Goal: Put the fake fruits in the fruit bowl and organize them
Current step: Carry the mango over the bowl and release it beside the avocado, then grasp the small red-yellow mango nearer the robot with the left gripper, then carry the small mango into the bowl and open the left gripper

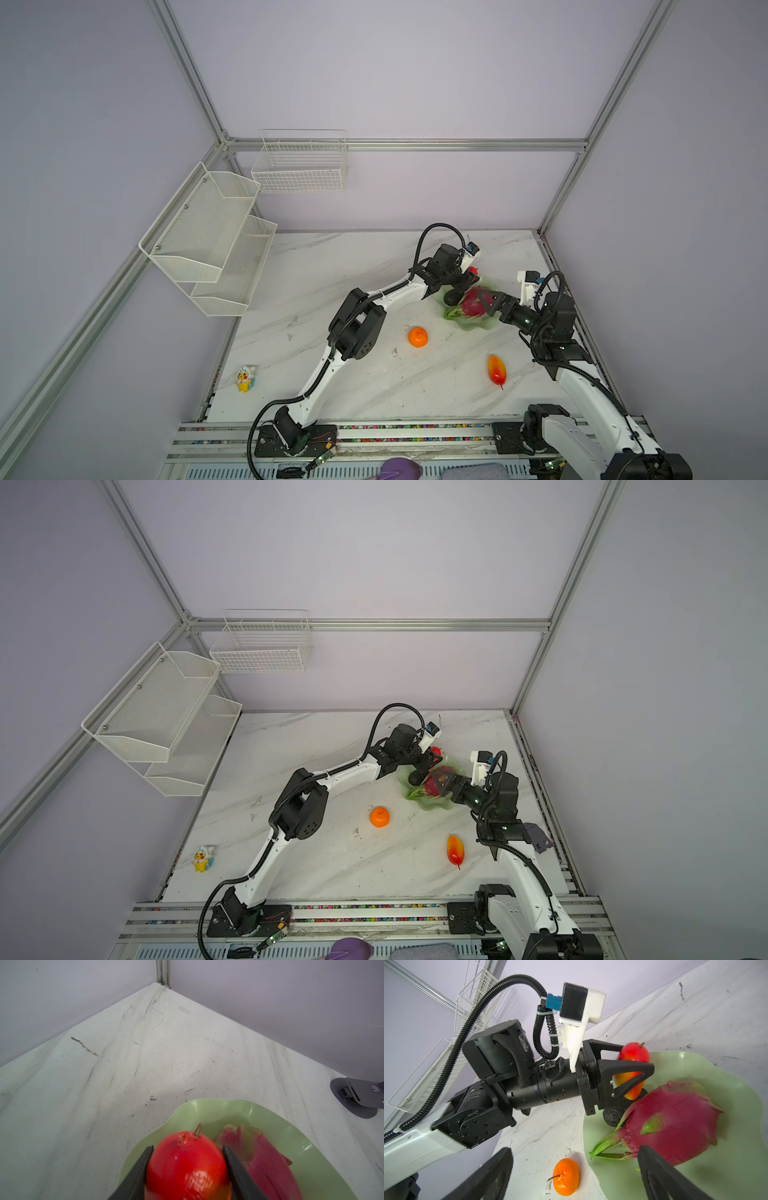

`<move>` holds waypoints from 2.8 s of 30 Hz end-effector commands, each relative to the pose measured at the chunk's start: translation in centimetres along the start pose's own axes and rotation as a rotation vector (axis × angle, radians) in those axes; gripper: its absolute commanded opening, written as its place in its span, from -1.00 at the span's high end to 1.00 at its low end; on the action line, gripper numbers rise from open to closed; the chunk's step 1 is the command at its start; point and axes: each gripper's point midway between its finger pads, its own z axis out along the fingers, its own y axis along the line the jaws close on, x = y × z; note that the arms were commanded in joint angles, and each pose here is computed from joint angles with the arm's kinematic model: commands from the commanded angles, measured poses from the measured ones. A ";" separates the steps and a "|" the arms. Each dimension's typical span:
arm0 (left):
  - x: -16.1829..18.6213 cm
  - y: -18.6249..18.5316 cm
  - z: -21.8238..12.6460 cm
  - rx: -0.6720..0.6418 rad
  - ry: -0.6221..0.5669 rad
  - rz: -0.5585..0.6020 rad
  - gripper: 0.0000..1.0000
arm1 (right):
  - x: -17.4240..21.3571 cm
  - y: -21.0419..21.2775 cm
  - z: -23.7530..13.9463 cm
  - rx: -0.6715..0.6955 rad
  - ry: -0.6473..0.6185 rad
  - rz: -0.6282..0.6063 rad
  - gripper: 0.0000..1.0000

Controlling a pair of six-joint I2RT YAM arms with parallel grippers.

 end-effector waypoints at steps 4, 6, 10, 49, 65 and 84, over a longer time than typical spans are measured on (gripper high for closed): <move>-2.2 -0.4 -0.2 0.017 -0.069 0.053 -0.02 | -0.4 0.2 -0.3 0.002 -0.016 -0.019 -0.95; -1.8 -0.3 0.0 0.018 -0.062 0.052 -0.05 | -0.4 0.2 -0.3 0.002 -0.016 -0.019 -0.95; -1.5 -0.4 0.1 0.027 -0.058 0.054 -0.13 | -0.4 0.1 -0.3 0.006 -0.018 -0.019 -0.95; 8.6 -20.6 -9.4 0.073 0.198 -0.657 -0.71 | -3.6 2.7 -6.7 0.169 -0.190 -0.073 -0.95; 11.7 -24.6 -6.3 0.029 0.302 -0.697 -0.61 | -1.9 9.4 -10.7 -0.060 -0.197 -0.151 -0.95; 11.8 -24.3 -7.3 -0.067 0.314 -0.575 0.23 | -0.9 9.9 -10.6 -0.100 -0.174 -0.174 -0.95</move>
